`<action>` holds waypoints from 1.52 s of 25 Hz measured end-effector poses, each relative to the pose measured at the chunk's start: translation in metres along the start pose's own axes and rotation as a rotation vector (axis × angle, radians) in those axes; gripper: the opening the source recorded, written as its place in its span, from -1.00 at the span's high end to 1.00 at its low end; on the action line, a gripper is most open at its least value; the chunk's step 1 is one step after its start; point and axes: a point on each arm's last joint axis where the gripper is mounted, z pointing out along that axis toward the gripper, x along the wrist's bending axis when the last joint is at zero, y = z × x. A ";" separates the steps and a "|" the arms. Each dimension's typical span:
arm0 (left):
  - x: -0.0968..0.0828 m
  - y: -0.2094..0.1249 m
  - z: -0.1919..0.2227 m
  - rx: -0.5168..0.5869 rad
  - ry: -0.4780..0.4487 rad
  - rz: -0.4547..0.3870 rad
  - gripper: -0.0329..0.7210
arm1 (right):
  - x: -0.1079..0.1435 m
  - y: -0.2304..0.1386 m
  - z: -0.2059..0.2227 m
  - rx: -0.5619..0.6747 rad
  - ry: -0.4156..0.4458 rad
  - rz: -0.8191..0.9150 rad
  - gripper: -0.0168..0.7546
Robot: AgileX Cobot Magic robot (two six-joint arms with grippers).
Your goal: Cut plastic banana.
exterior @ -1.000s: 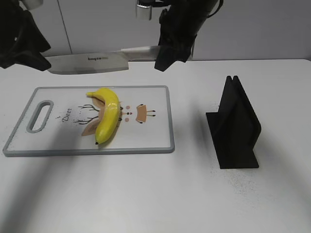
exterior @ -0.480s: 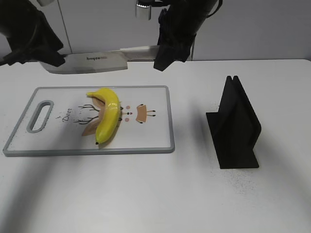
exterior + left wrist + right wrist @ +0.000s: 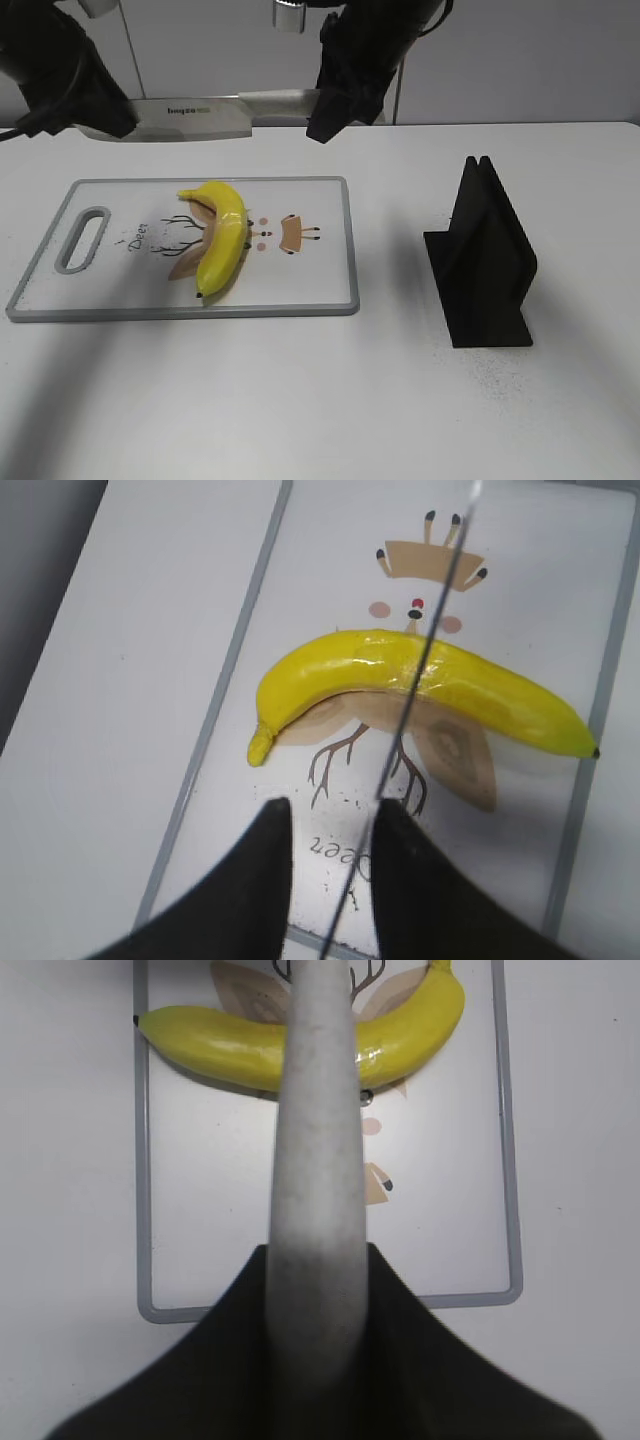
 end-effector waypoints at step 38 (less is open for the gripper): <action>-0.011 -0.031 0.126 0.133 -0.204 -0.154 0.72 | -0.015 -0.064 0.111 0.253 0.132 0.257 0.40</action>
